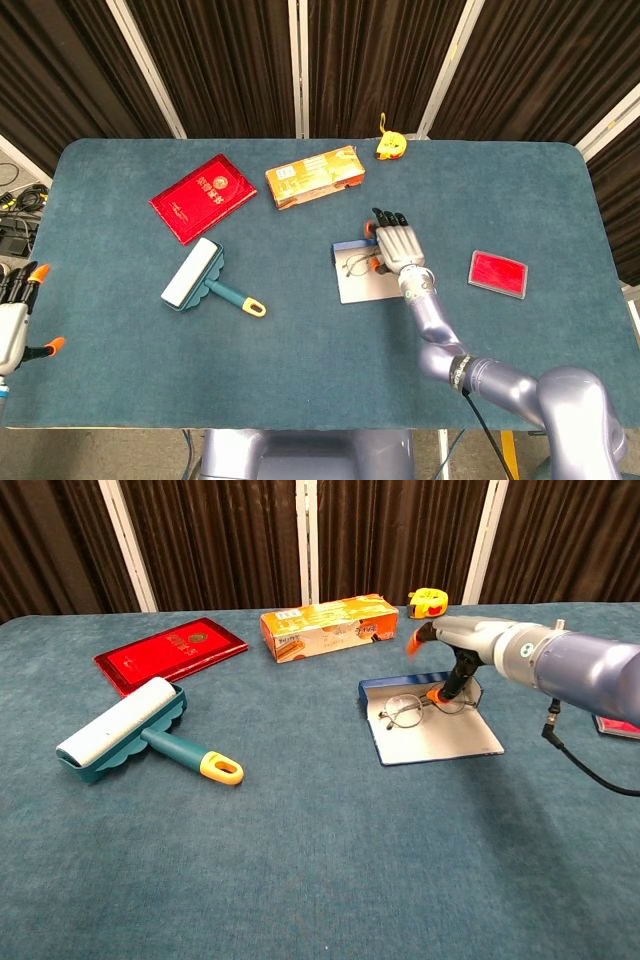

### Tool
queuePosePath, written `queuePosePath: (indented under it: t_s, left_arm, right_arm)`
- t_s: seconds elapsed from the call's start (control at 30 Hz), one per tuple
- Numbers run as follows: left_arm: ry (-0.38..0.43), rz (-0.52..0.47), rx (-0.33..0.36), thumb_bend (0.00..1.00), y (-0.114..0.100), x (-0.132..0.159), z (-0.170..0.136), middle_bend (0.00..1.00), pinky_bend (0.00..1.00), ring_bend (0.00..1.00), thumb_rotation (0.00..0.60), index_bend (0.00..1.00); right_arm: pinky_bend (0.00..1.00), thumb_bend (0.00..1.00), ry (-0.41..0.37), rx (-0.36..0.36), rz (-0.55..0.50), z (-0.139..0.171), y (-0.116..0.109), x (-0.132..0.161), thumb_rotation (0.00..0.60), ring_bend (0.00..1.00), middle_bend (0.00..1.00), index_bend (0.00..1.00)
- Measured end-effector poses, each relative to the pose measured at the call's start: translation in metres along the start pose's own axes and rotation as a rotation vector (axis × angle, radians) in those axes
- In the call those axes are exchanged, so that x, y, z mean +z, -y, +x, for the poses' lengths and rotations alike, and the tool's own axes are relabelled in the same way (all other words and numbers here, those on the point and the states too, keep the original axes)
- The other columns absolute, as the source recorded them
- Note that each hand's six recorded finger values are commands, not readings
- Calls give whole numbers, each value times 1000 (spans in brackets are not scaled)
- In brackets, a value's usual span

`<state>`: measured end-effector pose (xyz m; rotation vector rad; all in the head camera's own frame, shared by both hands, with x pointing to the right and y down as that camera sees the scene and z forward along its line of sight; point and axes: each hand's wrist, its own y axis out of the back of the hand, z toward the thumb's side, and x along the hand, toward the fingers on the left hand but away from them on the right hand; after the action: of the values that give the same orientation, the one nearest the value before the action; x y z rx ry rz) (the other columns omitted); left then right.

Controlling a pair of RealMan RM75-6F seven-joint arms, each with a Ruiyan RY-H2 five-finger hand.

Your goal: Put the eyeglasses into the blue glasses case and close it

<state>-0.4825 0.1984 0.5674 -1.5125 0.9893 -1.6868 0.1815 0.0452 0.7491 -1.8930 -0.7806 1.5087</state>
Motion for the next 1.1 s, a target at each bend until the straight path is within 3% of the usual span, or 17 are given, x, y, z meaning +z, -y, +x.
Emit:
queuePosePath:
  t_s: [0.27,0.77,1.1]
  left_arm:
    - [1,3,-2,0,1,0,0,0,0,0,600,0]
    - [-16,5,-7,0,3,-4,3,0,0,0,600,0]
    - [-27,3,-5,0,2,-7,4,0,0,0,600,0]
  right_arm:
    - [0,36,-29,-14,13,6,-3,0,600,0,0,0]
    - [0,33,-75,4,22,-1,12,27,600,0,0,0]
    - [0,32,-47,3,16,-15,14,29,600,0,0,0]
